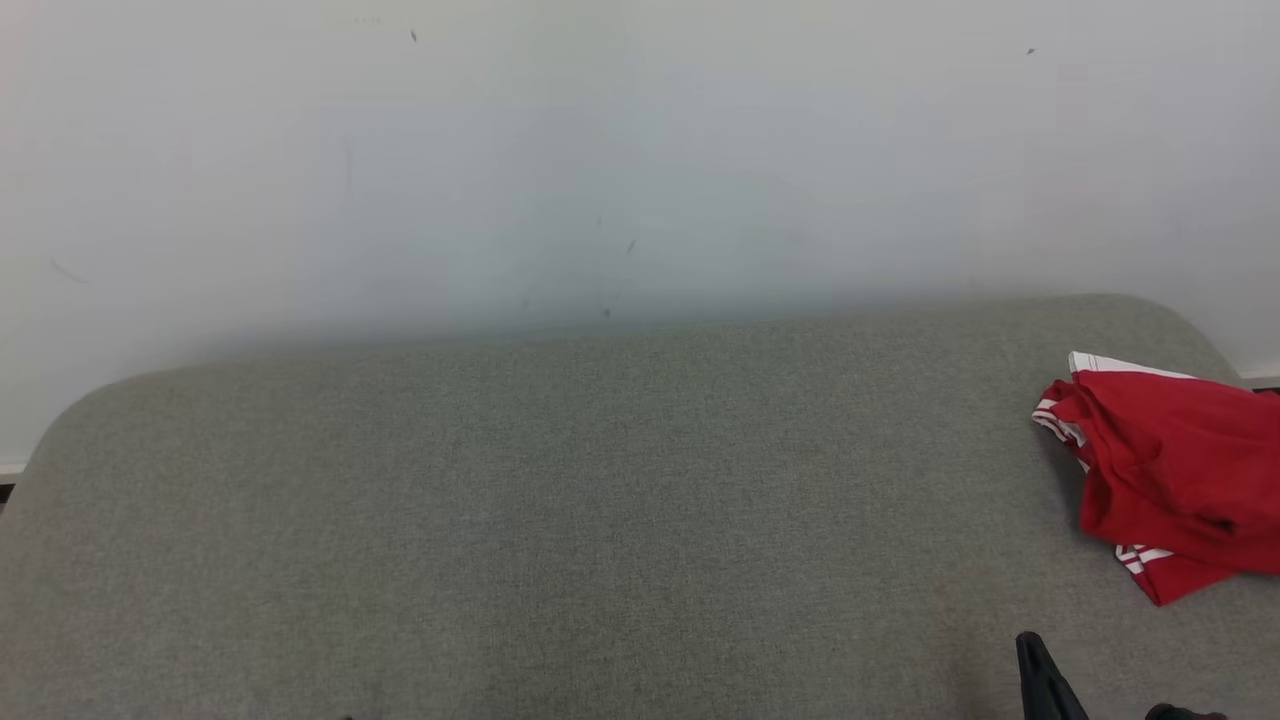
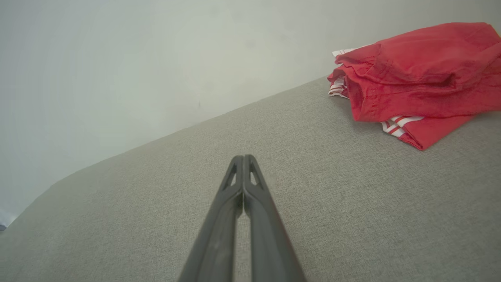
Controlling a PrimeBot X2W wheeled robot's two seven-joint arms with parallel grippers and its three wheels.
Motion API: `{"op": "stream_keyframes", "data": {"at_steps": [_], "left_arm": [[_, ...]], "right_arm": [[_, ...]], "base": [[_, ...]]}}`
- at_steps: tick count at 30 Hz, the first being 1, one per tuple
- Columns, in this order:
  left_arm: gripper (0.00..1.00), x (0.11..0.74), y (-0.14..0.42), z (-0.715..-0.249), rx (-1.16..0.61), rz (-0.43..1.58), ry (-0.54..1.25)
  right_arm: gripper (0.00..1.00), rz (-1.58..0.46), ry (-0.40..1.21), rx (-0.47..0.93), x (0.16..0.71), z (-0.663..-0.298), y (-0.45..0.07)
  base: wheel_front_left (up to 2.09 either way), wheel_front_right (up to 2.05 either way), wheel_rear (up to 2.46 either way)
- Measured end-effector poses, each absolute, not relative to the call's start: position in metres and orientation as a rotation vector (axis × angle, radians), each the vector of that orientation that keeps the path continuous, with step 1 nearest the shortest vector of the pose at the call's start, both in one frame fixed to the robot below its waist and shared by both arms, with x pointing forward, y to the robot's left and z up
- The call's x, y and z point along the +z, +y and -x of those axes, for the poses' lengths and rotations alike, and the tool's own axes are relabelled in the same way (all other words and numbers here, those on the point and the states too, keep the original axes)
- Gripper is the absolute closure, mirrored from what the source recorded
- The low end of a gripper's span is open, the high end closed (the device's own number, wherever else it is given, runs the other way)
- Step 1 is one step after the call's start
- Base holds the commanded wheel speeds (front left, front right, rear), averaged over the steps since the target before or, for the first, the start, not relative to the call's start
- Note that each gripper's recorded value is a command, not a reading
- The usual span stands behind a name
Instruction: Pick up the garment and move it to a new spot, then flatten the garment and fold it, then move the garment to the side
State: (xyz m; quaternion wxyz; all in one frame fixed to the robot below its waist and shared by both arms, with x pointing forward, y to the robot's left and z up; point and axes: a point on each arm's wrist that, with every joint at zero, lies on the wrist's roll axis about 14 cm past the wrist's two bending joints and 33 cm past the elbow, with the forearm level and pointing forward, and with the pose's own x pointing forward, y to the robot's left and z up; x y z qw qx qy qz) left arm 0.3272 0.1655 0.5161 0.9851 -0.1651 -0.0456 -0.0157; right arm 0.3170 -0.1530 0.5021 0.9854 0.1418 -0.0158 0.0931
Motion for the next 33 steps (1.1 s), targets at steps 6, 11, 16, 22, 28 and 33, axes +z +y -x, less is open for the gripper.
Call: {"op": "stream_keyframes", "data": {"at_steps": [6,11,16,22,28,33], "left_arm": [[1.00,0.515,0.165,-0.334,-0.029,0.435,-0.077],[1.00,0.513,0.166,-0.340,-0.023,0.525,-0.064],[1.00,0.513,0.165,-0.345,-0.024,0.602,-0.052],[1.00,0.513,0.164,-0.351,-0.026,0.691,-0.044],[1.00,0.511,0.163,-0.357,-0.027,0.788,-0.026],[1.00,0.510,0.162,-0.361,-0.026,0.851,-0.018]], "right_arm": [[1.00,-0.389,-0.022,0.150,0.503,-0.324,-0.163],[1.00,-0.474,-0.008,0.122,0.502,-0.328,-0.171],[1.00,-0.551,-0.001,0.098,0.501,-0.332,-0.177],[1.00,-0.643,-0.001,0.074,0.503,-0.338,-0.185],[1.00,-0.740,0.002,0.049,0.504,-0.344,-0.193],[1.00,-0.807,0.007,0.032,0.503,-0.347,-0.198]], "base": [[0.00,0.00,0.00],[0.00,0.00,0.00],[0.00,0.00,0.00],[0.00,0.00,0.00],[0.00,0.00,0.00],[0.00,0.00,0.00]]}}
